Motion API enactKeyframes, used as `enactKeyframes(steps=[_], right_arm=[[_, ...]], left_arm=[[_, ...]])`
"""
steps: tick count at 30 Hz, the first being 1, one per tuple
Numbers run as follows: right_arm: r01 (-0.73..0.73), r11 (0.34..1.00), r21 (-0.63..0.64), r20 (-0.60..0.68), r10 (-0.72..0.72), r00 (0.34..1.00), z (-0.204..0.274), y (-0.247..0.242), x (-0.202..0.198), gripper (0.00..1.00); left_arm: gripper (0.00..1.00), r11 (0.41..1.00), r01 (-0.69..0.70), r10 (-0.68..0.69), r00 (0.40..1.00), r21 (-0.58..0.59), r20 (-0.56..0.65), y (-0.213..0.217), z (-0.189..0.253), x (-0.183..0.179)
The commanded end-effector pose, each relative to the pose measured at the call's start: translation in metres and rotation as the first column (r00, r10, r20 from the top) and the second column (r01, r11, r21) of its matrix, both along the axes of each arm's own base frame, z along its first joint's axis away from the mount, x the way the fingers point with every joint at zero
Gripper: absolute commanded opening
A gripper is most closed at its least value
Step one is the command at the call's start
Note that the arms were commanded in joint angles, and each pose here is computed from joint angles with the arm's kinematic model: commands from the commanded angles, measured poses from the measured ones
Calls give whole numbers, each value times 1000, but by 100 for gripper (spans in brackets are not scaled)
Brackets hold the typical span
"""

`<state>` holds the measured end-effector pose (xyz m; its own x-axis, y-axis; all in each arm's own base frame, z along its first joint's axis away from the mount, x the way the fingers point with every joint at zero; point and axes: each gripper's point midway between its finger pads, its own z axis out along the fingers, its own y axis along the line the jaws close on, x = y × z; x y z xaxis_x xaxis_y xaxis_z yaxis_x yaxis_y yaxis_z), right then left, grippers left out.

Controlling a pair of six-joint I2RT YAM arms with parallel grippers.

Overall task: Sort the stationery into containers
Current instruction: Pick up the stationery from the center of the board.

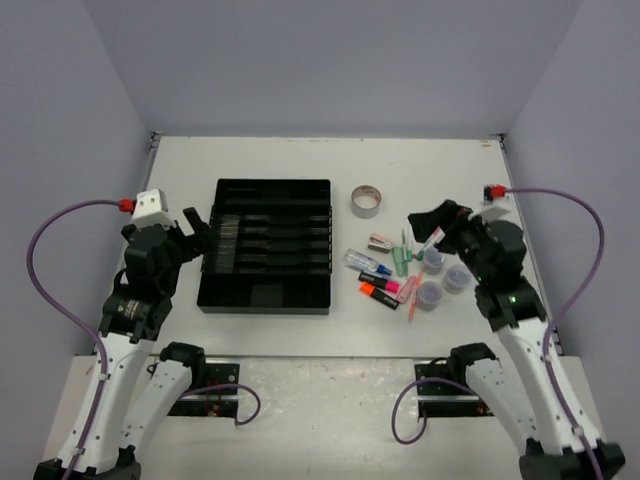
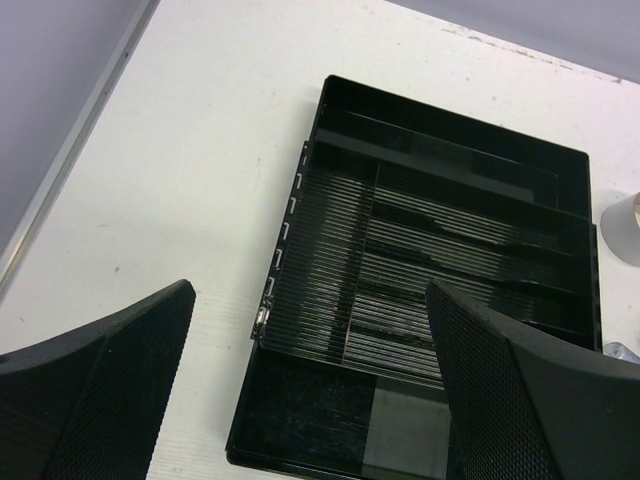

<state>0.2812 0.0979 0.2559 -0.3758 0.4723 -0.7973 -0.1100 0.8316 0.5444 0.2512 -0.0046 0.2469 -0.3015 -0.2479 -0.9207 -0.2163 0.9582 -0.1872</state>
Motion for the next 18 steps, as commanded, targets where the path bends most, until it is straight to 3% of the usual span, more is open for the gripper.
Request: enactKeyframes(steps=[1, 5, 7, 11, 18], right_arm=[[4, 999, -54, -109, -10, 994, 2, 14, 85, 99], [33, 983, -183, -291, -86, 953, -38, 14, 154, 98], [21, 973, -232, -349, -103, 932, -54, 17, 180, 91], [-33, 963, -268, -431, -90, 898, -85, 32, 206, 78], [-102, 950, -295, -528, -73, 846, -144, 50, 218, 62]], left_arm=[[100, 1000, 8, -8, 999, -20, 32, -2, 10, 6], [100, 1000, 13, -12, 1000, -19, 27, -3, 8, 7], [100, 1000, 20, -19, 1000, -18, 21, -4, 6, 8], [100, 999, 37, -37, 999, -16, 4, -7, 3, 11], [100, 999, 38, -38, 999, -14, 7, -7, 4, 11]])
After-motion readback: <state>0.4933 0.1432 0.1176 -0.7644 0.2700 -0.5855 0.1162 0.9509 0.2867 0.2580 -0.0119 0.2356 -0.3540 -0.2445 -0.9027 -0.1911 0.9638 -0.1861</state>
